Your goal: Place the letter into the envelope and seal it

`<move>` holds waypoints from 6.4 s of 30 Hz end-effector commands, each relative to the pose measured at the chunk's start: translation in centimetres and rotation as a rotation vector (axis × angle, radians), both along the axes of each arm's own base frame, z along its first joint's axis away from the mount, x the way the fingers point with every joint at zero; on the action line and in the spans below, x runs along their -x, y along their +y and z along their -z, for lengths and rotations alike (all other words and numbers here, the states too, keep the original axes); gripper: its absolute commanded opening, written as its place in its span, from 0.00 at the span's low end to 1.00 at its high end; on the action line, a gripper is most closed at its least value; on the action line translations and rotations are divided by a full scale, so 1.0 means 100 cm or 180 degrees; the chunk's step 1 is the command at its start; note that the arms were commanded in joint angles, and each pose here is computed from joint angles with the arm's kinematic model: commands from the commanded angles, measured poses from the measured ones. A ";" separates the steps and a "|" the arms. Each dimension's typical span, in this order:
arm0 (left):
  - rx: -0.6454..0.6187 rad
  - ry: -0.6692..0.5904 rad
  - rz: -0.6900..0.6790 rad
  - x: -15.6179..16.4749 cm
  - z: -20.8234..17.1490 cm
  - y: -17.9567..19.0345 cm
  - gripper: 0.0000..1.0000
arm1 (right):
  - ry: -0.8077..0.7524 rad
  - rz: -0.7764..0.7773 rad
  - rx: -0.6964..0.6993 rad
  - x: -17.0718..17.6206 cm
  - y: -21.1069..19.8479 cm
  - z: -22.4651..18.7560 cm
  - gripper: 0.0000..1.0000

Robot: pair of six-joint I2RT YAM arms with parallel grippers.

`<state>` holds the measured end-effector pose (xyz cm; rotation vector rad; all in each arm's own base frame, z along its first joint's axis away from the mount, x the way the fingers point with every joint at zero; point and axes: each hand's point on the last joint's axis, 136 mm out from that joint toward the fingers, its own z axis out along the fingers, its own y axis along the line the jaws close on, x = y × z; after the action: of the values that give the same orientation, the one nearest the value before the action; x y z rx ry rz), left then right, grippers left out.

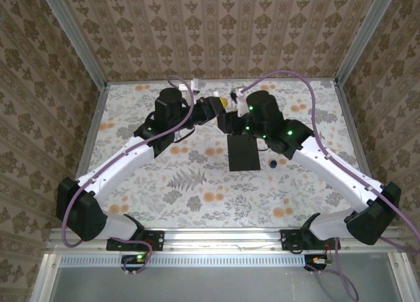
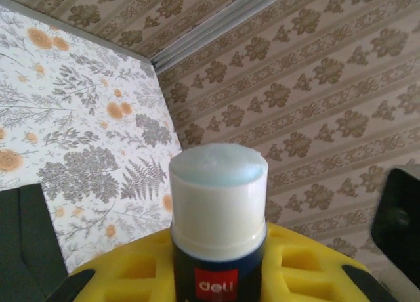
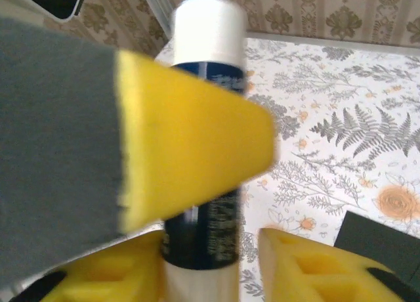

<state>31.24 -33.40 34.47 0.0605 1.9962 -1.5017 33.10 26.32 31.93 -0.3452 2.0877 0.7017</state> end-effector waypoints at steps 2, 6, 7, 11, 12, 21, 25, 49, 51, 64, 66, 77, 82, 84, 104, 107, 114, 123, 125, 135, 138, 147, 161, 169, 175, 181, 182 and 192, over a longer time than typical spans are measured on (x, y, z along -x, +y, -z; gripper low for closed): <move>0.0262 -0.0196 0.0186 0.004 -0.024 0.015 0.00 | 0.0148 -0.0359 -0.0982 0.011 -0.028 -0.039 0.56; 0.0410 -0.0331 0.0300 0.006 -0.034 0.019 0.00 | 0.0311 -0.0875 -0.1698 0.022 -0.049 -0.061 0.66; 0.0464 -0.0381 0.0345 0.007 -0.038 0.019 0.00 | 0.0333 -0.0967 -0.1797 0.024 -0.052 -0.064 0.67; 0.0730 -0.0561 0.0561 0.014 -0.055 0.015 0.00 | 0.0508 -0.1298 -0.1998 0.028 -0.050 -0.062 0.69; 0.0795 -0.0607 0.0606 0.015 -0.059 0.014 0.00 | 0.0542 -0.1322 -0.2047 0.027 -0.049 -0.060 0.69; 0.1055 -0.0702 0.0854 0.019 -0.067 0.004 0.00 | 0.0603 -0.1626 -0.2216 0.023 -0.023 -0.060 0.65; 0.1065 -0.0692 0.0882 0.018 -0.066 0.001 0.00 | 0.0561 -0.1736 -0.2221 0.025 -0.010 -0.065 0.59; 0.1114 -0.0571 0.0908 0.017 -0.059 -0.002 0.00 | 0.0461 -0.1732 -0.2265 0.008 0.010 -0.072 0.35; 0.1108 -0.0556 0.0901 0.017 -0.057 -0.002 0.00 | 0.0456 -0.1719 -0.2247 0.008 0.010 -0.073 0.33; 0.1089 -0.0502 0.0792 0.010 -0.053 -0.001 0.00 | 0.0310 -0.1600 -0.2007 0.017 0.007 -0.077 0.25; 0.1073 -0.0477 0.0745 0.008 -0.051 0.000 0.00 | 0.0265 -0.1538 -0.1890 0.020 0.005 -0.078 0.25; 0.0558 -0.0250 0.0326 -0.003 -0.033 -0.002 0.00 | -0.0081 -0.1038 -0.0892 0.027 0.020 -0.066 0.26; 0.0532 -0.0124 0.0154 -0.002 -0.031 -0.004 0.00 | -0.0228 -0.0862 -0.0535 0.023 0.030 -0.056 0.25; 0.0532 -0.0083 0.0096 -0.002 -0.029 -0.006 0.00 | -0.0288 -0.0813 -0.0387 0.022 0.034 -0.052 0.25; 0.0558 0.0174 -0.0161 -0.004 -0.016 -0.010 0.00 | -0.0692 -0.0559 0.0531 0.024 0.071 -0.012 0.24; 0.0550 0.0168 -0.0149 -0.004 -0.015 -0.007 0.00 | -0.0658 -0.0562 0.0485 0.026 0.064 -0.017 0.24; 0.0554 0.0056 -0.0075 -0.006 -0.025 0.005 0.00 | -0.0229 -0.0716 -0.0305 0.030 0.023 -0.041 0.39; 0.0830 -0.0479 0.0560 0.007 -0.054 0.011 0.00 | 0.0421 -0.1495 -0.1860 0.041 -0.042 -0.075 0.63; 0.0906 -0.0636 0.0847 0.014 -0.061 0.006 0.00 | 0.0501 -0.1602 -0.1947 0.043 -0.044 -0.073 0.63; 0.1070 -0.0898 0.1132 0.020 -0.062 -0.005 0.00 | 0.0469 -0.1681 -0.2099 0.038 -0.027 -0.072 0.64; 0.1216 -0.0909 0.1162 0.019 -0.066 -0.008 0.00 | 0.0500 -0.1714 -0.2072 0.037 -0.015 -0.067 0.64; 0.1357 -0.0955 0.1267 0.026 -0.073 -0.013 0.00 | 0.0426 -0.1526 -0.2013 0.026 -0.006 -0.054 0.63; 0.1399 -0.0888 0.1262 0.027 -0.074 -0.015 0.00 | 0.0298 -0.1542 -0.2079 0.021 -0.001 -0.065 0.47; 0.1430 -0.0857 0.1291 0.030 -0.074 -0.019 0.00 | 0.0310 -0.1539 -0.2090 0.016 0.003 -0.065 0.41; 0.1446 -0.0837 0.1309 0.031 -0.076 -0.020 0.00 | 0.0277 -0.1461 -0.2073 0.013 0.002 -0.067 0.32; 0.1431 -0.0834 0.1284 0.031 -0.077 -0.019 0.00 | 0.0240 -0.1358 -0.2005 0.012 -0.001 -0.066 0.27; 0.1420 -0.0829 0.1278 0.031 -0.076 -0.019 0.00 | 0.0222 -0.1341 -0.1991 0.012 -0.002 -0.067 0.26; 0.1158 -0.0833 0.1229 0.030 -0.070 -0.024 0.00 | 0.0181 -0.1054 -0.1730 0.009 -0.007 -0.061 0.24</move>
<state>29.77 -35.77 39.26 0.4020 1.5832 -2.0006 31.74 26.19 36.31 -0.3735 1.8532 1.5632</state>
